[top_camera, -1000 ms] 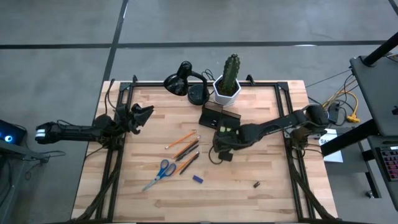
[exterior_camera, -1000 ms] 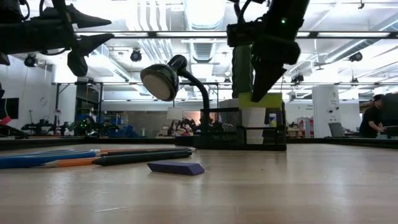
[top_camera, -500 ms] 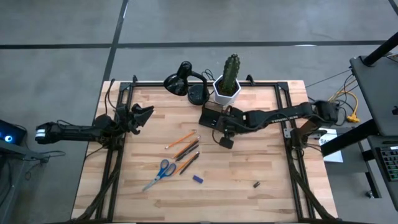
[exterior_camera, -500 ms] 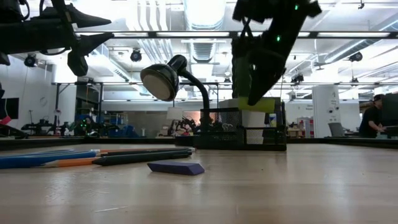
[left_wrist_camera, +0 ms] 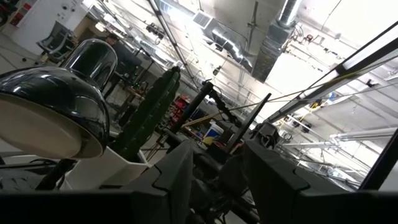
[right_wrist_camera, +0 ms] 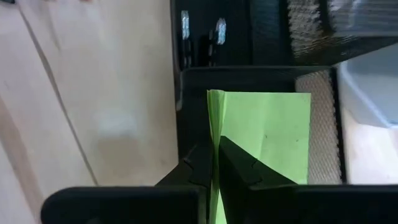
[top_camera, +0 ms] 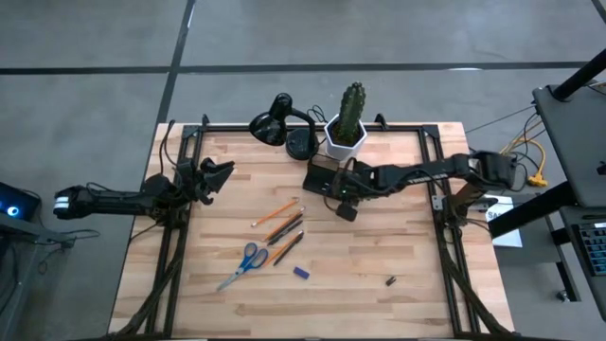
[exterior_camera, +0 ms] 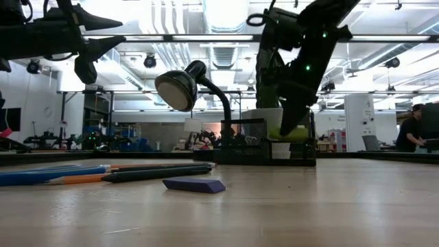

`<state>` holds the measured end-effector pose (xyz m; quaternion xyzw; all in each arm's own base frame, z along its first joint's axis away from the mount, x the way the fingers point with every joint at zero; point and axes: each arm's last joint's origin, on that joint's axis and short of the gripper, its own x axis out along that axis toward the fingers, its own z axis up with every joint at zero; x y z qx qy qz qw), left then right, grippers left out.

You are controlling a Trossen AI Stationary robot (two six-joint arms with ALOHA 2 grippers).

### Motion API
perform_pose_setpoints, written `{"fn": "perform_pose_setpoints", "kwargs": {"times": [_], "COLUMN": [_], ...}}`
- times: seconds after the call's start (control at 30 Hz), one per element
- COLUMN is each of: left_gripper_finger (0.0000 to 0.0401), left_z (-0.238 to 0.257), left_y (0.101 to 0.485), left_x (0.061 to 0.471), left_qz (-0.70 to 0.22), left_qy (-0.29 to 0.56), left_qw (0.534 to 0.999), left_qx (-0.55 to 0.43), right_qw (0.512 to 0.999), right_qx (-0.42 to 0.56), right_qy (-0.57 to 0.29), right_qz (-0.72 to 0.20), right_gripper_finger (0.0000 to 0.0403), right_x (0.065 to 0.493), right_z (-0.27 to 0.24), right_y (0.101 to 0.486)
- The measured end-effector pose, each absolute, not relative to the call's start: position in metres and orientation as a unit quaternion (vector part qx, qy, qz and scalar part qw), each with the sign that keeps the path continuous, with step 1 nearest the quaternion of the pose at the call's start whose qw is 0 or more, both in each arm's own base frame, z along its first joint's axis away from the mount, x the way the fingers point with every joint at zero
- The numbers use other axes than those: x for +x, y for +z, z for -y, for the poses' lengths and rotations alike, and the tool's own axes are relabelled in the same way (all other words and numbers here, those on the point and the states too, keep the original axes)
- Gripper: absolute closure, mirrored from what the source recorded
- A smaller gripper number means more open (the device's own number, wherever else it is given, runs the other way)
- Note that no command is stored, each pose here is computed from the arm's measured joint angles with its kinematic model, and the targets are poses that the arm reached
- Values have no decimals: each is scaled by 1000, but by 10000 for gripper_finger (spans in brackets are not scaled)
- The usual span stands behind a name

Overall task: Pick and place office supplies into organizer
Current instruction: Put the green sticky notes into the black desk organizer

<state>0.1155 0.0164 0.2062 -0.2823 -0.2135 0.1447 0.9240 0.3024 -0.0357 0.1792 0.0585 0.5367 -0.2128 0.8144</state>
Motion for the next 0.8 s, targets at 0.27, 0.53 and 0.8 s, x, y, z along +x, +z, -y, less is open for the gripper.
{"fn": "perform_pose_setpoints", "kwargs": {"times": [0.27,0.53,0.8], "left_gripper_finger": [273,273,273], "left_z": [-16,-16,-16], "left_y": [206,206,206], "left_x": [116,116,116], "left_qz": [213,212,212], "left_qy": [145,145,145], "left_qw": [924,924,924], "left_qx": [-282,-282,-282], "right_qw": [812,808,823], "right_qx": [73,93,113], "right_qy": [-205,-200,-167], "right_qz": [-542,-547,-531], "right_gripper_finger": [395,395,395], "right_x": [306,300,303], "right_z": [47,54,53], "right_y": [170,163,160]}}
